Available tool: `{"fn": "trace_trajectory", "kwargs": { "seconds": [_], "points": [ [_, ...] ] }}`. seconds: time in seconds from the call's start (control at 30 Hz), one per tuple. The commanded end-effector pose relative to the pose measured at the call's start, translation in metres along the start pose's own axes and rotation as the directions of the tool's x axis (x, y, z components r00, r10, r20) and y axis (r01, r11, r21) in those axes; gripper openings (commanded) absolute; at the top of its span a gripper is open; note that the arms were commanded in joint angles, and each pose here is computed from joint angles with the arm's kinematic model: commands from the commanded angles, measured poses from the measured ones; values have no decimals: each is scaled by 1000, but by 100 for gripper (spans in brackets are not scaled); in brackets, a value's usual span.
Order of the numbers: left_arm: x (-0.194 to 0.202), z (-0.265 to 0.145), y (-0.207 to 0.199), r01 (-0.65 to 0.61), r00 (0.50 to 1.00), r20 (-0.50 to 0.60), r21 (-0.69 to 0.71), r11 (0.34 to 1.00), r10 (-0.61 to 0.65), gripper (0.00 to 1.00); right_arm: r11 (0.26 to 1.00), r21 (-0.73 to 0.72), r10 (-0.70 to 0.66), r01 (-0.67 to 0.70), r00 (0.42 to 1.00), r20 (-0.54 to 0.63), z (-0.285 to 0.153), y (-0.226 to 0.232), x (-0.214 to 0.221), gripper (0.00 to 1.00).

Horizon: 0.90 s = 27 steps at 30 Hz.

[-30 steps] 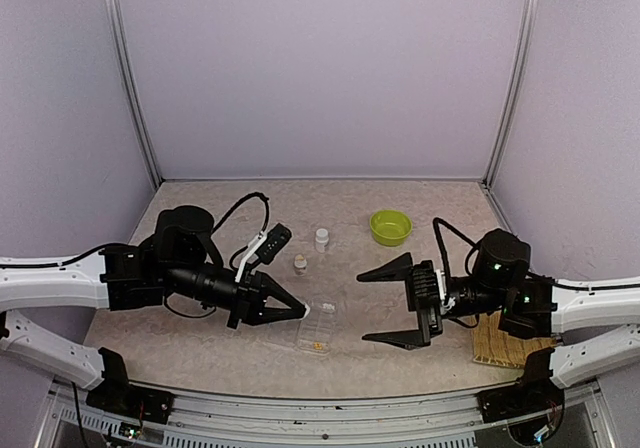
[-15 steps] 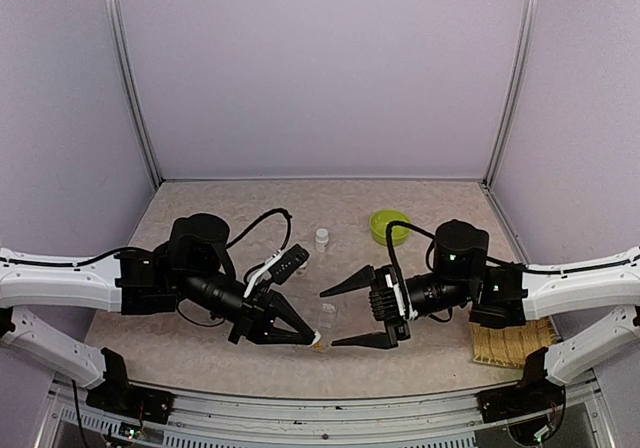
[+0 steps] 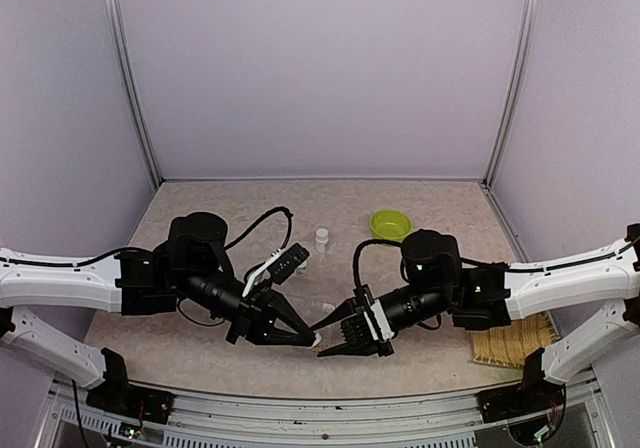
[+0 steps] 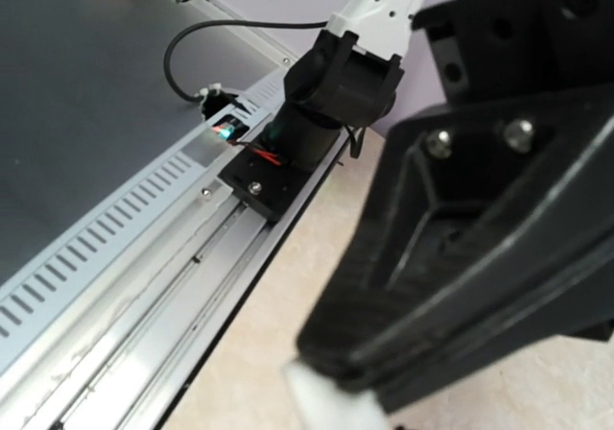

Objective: Sort the pills into containers
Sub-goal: Pass from the left arm to the right

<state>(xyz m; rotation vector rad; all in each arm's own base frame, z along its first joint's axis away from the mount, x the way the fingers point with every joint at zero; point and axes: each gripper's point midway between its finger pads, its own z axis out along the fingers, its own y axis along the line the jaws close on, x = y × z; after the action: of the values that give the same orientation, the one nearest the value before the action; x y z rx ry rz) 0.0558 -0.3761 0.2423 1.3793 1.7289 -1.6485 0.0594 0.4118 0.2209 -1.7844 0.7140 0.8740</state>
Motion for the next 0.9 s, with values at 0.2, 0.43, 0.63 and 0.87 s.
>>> {"fn": "trace_trajectory", "kwargs": {
  "seconds": [0.2,0.43,0.63,0.87],
  "points": [
    [-11,2,-14,-24,1000,20,56,998,23,0,998,18,-66,65,996,52,-8,3,-17,33],
    [-6,6,-12,-11,1000,2,75,997,11,0,997,3,-80,80,994,79,-13,9,-23,30],
    [-3,10,-13,-4,1000,-11,81,997,5,0,997,-3,-72,73,993,96,-12,9,-26,30],
    [-3,9,-14,-8,1000,-5,76,997,8,0,998,-47,-40,45,995,96,-7,14,-23,24]
  ]
}}
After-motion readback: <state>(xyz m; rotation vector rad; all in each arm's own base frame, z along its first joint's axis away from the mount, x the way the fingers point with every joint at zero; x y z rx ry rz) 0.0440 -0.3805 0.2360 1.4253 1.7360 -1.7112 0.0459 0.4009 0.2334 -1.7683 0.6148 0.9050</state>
